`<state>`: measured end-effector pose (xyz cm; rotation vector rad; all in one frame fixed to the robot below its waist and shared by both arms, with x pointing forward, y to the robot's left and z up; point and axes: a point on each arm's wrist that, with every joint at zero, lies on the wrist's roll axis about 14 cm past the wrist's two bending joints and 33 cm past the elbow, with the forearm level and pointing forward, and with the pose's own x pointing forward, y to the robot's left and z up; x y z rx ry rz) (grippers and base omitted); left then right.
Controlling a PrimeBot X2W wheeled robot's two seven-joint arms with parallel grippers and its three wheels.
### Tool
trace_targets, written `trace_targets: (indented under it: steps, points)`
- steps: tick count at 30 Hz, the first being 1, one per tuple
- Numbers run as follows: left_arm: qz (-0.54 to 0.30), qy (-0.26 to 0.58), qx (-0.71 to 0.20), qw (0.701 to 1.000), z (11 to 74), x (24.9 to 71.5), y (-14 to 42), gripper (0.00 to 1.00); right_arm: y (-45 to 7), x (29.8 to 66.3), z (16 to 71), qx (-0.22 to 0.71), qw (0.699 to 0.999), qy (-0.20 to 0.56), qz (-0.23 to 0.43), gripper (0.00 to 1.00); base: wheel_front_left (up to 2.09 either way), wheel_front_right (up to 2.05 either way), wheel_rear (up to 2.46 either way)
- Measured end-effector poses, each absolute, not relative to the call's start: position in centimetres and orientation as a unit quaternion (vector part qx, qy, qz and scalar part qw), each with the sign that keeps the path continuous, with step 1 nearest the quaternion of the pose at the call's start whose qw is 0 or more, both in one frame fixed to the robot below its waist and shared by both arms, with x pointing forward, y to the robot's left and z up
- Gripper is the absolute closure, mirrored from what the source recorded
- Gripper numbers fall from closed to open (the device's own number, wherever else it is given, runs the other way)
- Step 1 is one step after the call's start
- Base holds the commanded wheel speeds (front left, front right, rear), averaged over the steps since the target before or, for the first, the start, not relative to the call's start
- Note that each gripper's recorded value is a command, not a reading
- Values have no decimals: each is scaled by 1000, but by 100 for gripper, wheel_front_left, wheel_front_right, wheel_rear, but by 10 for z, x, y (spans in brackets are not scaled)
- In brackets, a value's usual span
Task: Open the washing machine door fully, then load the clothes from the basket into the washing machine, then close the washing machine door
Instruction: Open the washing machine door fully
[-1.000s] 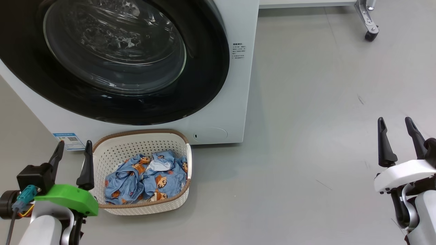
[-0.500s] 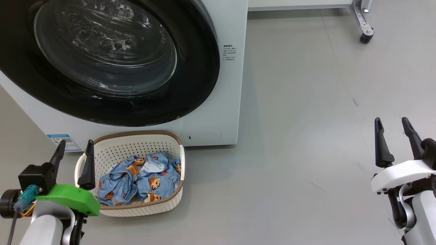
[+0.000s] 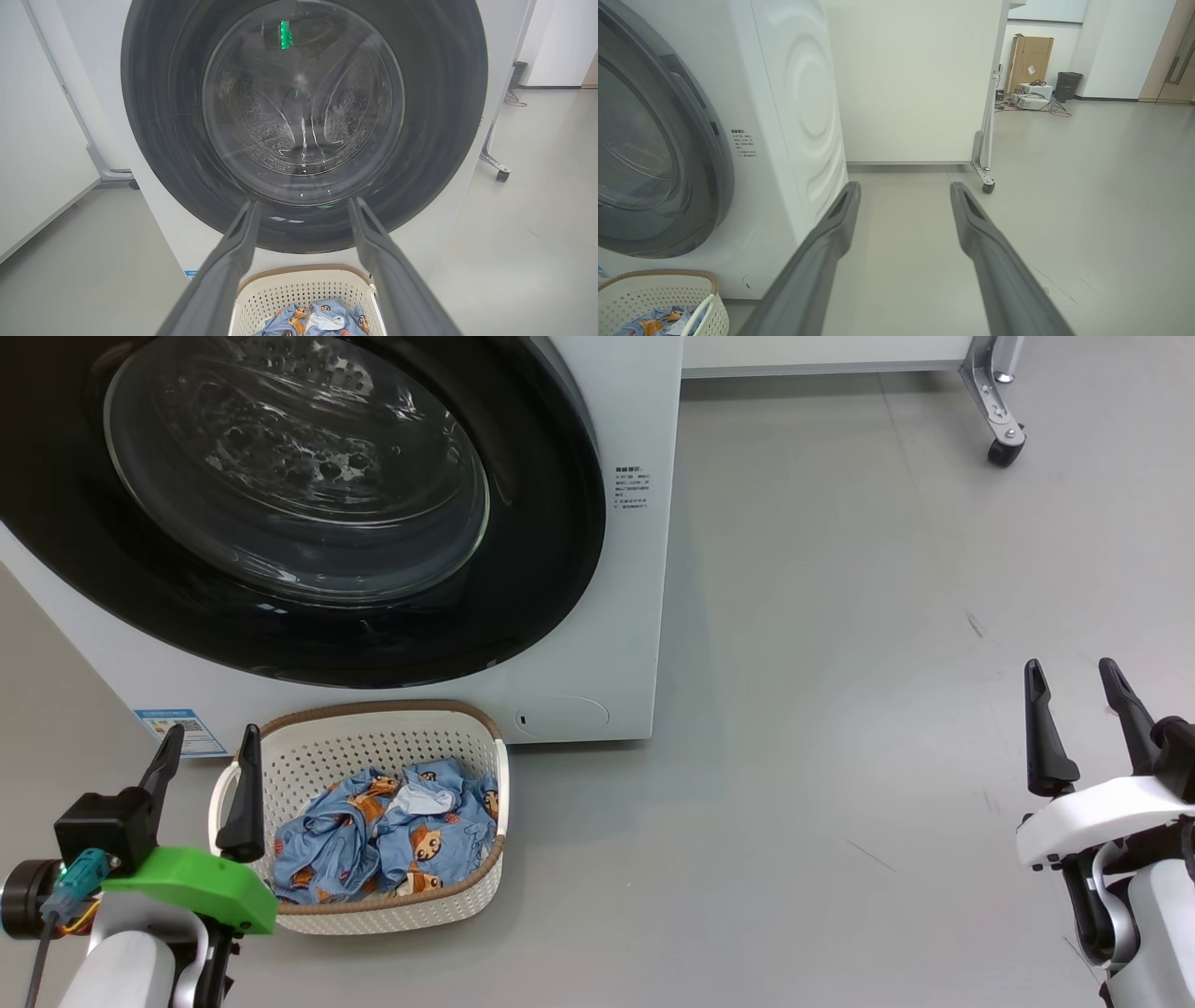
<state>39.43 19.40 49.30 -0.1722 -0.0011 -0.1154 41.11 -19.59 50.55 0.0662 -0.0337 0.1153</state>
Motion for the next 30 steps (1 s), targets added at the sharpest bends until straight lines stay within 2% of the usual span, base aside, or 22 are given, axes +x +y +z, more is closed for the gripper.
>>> trace_targets:
  steps: [22,30]
  points:
    - [-63,-2,-84,994,493,394,190,0,-197,413,502,32,998,-13,56,0,0,0,0]
    - [-74,5,-94,993,487,390,177,0,-191,426,517,62,996,-38,51,0,0,0,0]
